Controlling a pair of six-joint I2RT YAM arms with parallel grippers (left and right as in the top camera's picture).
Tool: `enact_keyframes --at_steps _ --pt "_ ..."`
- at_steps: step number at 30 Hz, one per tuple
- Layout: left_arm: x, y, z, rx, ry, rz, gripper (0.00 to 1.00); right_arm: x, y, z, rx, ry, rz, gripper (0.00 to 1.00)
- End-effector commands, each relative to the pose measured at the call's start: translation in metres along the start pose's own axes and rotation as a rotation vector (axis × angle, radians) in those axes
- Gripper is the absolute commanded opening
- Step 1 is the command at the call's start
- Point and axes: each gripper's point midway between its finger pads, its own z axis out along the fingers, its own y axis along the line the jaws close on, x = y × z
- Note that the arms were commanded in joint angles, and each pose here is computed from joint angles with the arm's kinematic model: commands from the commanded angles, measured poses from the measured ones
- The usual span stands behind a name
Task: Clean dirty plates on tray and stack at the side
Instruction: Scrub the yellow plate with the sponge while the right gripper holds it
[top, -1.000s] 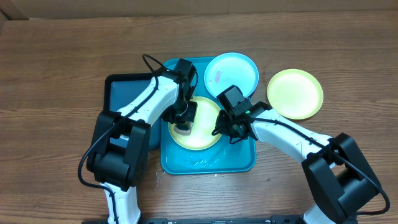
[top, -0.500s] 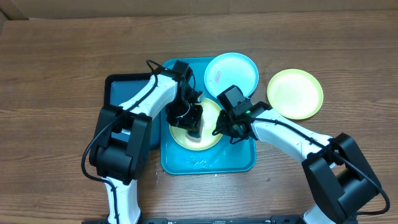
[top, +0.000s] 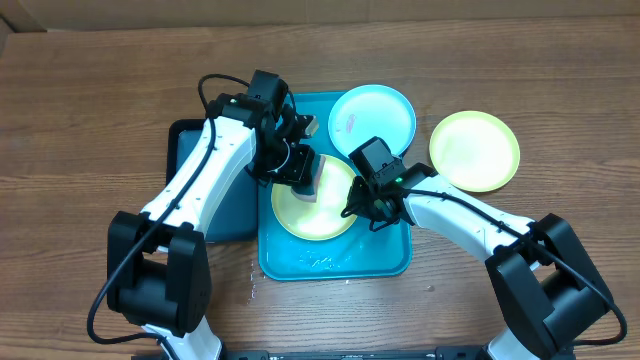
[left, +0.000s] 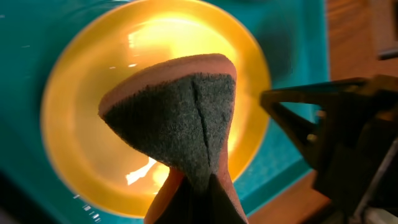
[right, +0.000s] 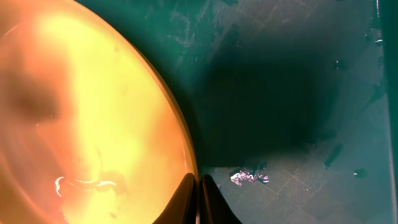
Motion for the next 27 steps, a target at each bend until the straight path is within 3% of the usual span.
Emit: enact_keyframes --at_steps 1,7,12,18,23,27 --pt "0.007 0.024 0.009 -0.151 0.032 -0.038 0.04 -0.001 -0.002 0.002 0.009 -0.006 0.001 0.04" --pt "0.022 0.048 0.039 -0.261 0.073 -0.076 0.04 -0.001 -0.002 0.002 0.007 -0.007 0.001 0.04" --pt "0.031 0.058 0.065 -0.263 0.08 -0.119 0.04 -0.001 -0.002 0.002 0.007 -0.008 0.001 0.04" --pt "0.038 0.025 0.085 -0.039 0.133 -0.141 0.04 -0.001 -0.002 0.002 0.007 -0.008 0.001 0.04" --pt "0.022 -0.01 0.085 0.169 0.084 -0.121 0.04 -0.001 -0.002 0.002 0.006 -0.008 0.001 0.04" --pt "0.007 -0.018 0.083 0.213 0.03 -0.125 0.04 -0.001 -0.002 0.002 0.006 -0.008 0.001 0.04"
